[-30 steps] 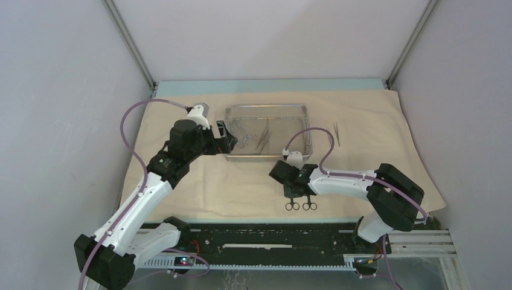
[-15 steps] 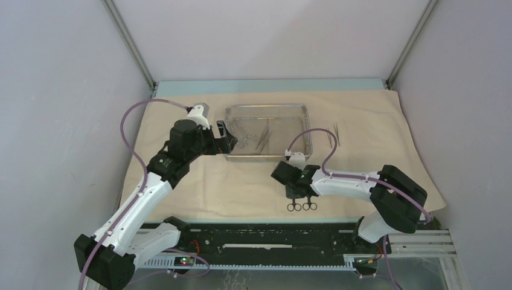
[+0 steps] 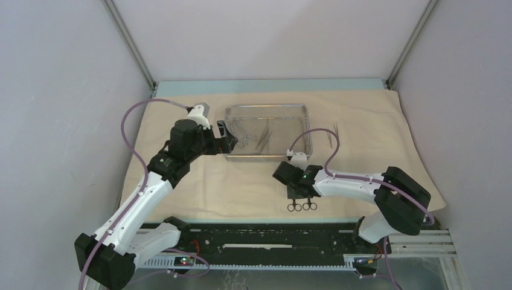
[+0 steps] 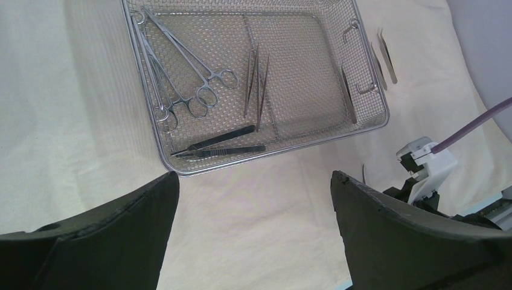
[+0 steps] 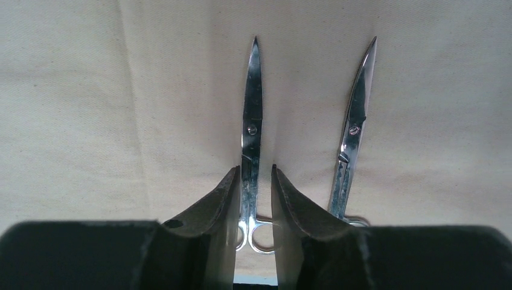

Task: Open and lay out the surgical kit
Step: Adjust the medical item in the surgical kit, then pick up the medical item from the container.

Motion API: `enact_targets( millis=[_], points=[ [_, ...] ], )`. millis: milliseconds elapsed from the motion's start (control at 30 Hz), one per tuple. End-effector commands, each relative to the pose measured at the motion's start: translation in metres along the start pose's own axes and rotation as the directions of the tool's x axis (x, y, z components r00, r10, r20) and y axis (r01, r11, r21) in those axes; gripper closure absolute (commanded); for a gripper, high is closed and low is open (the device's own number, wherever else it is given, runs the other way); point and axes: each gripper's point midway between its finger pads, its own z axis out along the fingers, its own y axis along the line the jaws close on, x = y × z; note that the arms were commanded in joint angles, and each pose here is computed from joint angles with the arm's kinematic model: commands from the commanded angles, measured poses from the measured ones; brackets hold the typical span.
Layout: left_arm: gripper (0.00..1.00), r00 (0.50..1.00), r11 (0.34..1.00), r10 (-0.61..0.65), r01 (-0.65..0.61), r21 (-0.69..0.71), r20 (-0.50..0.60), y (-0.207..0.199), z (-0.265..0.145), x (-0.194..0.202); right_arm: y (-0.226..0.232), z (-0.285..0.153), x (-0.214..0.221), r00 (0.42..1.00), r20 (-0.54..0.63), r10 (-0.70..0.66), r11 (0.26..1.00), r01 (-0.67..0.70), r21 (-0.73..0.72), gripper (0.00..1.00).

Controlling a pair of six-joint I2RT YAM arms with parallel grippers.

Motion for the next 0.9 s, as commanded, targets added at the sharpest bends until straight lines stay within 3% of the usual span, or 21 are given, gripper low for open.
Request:
enact_targets(
  millis=[0,433,667,867],
  points=[
    [0.0,1.0,1.0,-0.007,0.007,0.019,0.014,-0.002,0.003,-0.001,-0.003,-0.01,-0.014,0.998,0.048,0.046,0.999,-0.045,-0.016,0.65],
    [0.0,0.999,0.999,-0.034,0.034,0.015,-0.012,-0.008,0.011,-0.007,-0.011,-0.052,-0.062,0.981,0.168,0.099,0.989,-0.079,-0.124,0.56],
    [0.0,0.997,0.998,0.028,-0.031,-0.045,-0.07,-0.023,0.041,-0.013,-0.03,-0.076,-0.096,0.955,0.251,0.161,0.974,-0.113,-0.196,0.53],
    [0.1,0.984,0.986,0.097,-0.115,-0.121,-0.147,-0.026,0.085,-0.016,-0.057,-0.097,-0.121,0.917,0.341,0.205,0.967,-0.137,-0.213,0.51]
  ],
)
